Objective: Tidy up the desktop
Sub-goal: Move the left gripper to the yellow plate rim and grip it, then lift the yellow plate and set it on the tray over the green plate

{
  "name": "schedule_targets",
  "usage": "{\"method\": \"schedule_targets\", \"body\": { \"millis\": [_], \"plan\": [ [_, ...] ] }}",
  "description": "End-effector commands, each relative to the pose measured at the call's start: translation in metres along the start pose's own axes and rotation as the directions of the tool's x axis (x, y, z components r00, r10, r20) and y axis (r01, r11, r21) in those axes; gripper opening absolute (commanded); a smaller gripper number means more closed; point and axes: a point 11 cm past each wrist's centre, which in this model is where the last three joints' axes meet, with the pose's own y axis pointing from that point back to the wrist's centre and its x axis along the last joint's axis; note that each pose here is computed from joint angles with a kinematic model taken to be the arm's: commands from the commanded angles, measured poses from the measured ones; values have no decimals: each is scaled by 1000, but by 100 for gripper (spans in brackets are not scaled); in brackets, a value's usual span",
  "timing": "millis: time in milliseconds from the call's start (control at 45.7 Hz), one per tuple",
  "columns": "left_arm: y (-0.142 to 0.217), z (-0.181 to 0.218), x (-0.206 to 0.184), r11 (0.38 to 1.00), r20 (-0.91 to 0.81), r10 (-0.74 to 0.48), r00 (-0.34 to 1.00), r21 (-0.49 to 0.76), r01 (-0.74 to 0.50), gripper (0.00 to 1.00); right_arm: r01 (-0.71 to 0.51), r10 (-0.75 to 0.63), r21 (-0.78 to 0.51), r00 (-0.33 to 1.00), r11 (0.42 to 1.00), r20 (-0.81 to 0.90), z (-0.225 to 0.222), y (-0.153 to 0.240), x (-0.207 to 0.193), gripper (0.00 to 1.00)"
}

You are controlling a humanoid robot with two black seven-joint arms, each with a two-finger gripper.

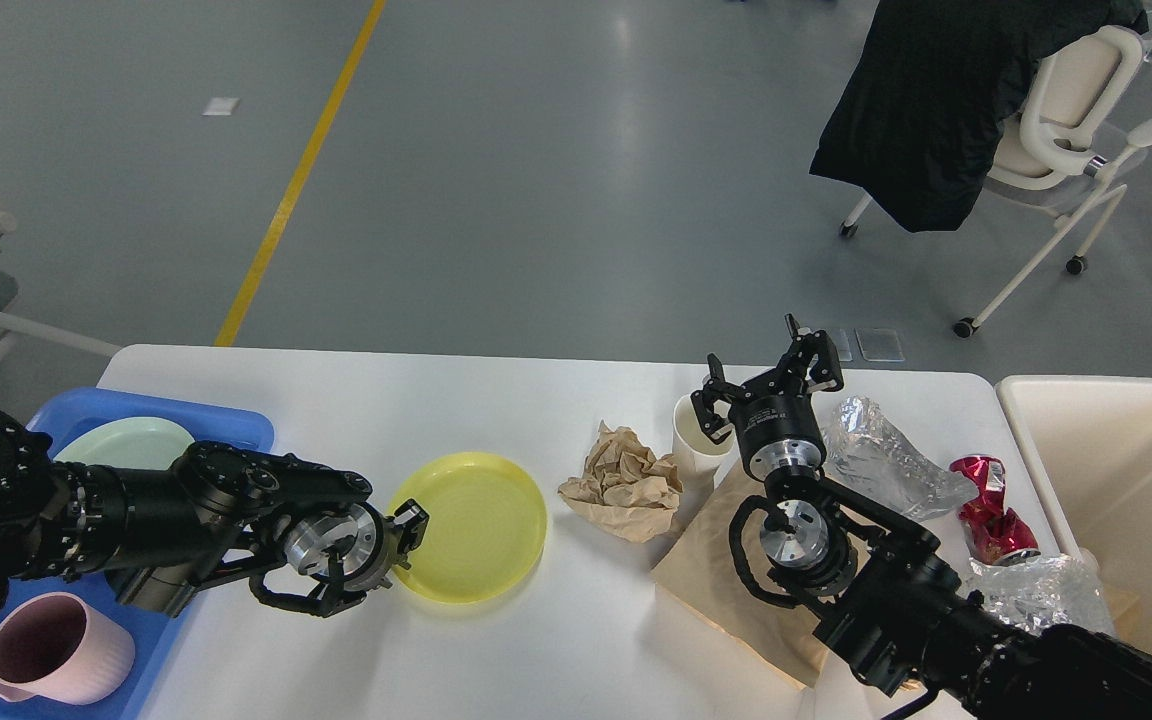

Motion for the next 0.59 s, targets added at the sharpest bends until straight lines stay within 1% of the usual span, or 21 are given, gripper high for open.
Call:
{"method": "schedule_targets", "body": {
  "millis": [0,415,481,568],
  "plan": [
    [0,-1,-1,1000,5,-3,1000,6,3,0,0,0,0,1000,1000,0,0,0,0,100],
    [4,-1,-3,1000,20,-22,1000,13,22,0,-1,1,0,1000,1000,-1,0,0,0,100],
    [11,2,-5,999,42,-53,998,9,52,0,-1,1,0,1000,1000,-1,0,0,0,100],
    [34,6,10,996,60,-86,994,-13,87,0,0,0,0,1000,1000,0,0,0,0,100]
  ]
}}
